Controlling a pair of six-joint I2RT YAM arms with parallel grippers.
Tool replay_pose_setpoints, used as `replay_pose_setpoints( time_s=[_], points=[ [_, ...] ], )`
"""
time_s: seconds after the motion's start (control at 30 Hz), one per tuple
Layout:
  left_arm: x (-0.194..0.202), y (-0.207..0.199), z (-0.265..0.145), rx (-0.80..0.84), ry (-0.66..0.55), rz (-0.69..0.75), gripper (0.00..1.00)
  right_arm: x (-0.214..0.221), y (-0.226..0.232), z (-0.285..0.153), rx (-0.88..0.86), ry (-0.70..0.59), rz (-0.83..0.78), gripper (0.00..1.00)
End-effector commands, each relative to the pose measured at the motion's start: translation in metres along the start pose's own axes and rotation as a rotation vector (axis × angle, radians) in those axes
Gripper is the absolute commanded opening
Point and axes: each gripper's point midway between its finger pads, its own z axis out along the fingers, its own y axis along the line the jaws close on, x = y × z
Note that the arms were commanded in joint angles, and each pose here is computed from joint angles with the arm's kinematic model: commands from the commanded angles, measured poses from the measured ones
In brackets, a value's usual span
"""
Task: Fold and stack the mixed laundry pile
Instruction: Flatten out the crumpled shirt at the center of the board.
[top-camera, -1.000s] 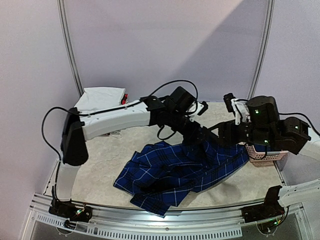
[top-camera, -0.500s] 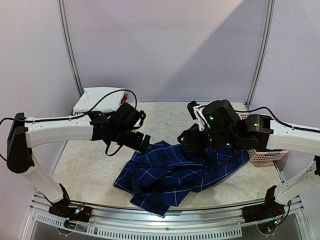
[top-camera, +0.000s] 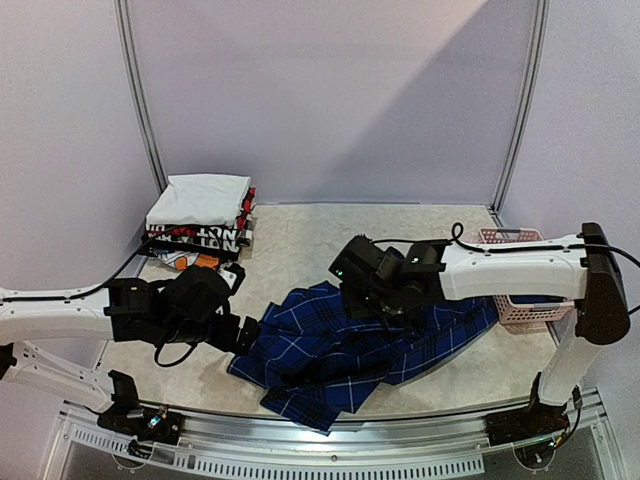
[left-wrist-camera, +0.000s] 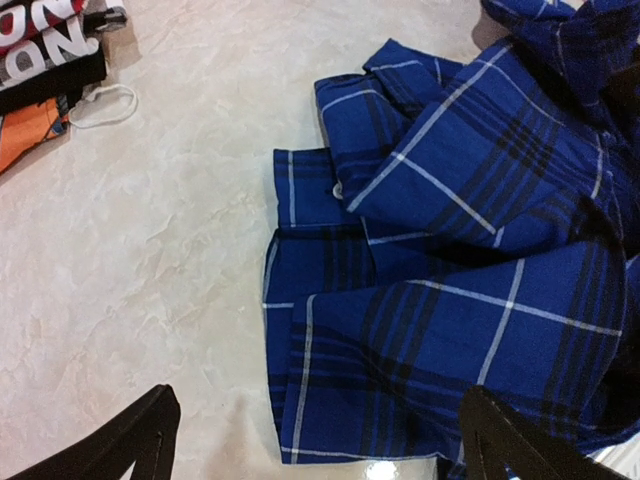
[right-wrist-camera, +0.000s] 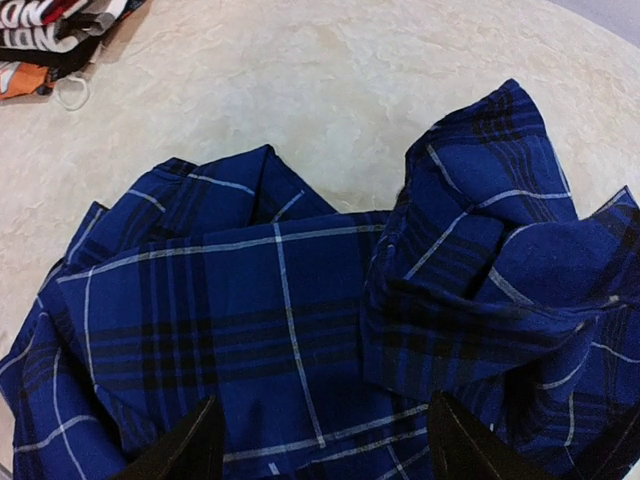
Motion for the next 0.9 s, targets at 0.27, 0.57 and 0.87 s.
replay_pose_setpoints(
  time_s=[0.27, 0.57, 0.87],
  points=[
    [0.034, 0.003, 0.004, 0.013, 0.017, -0.024, 0.97, 0.016, -0.017, 0.037, 0.275, 0.021, 0.039, 0.59],
    [0.045, 0.002, 0.008, 0.023, 0.026, -0.022, 0.94, 0.014, -0.034, 0.056, 0.414, -0.012, 0.041, 0.4],
    [0.048, -0.006, 0.007, 0.061, 0.023, -0.017, 0.89, 0.007, -0.045, 0.061, 0.44, -0.029, 0.055, 0.02]
  ],
)
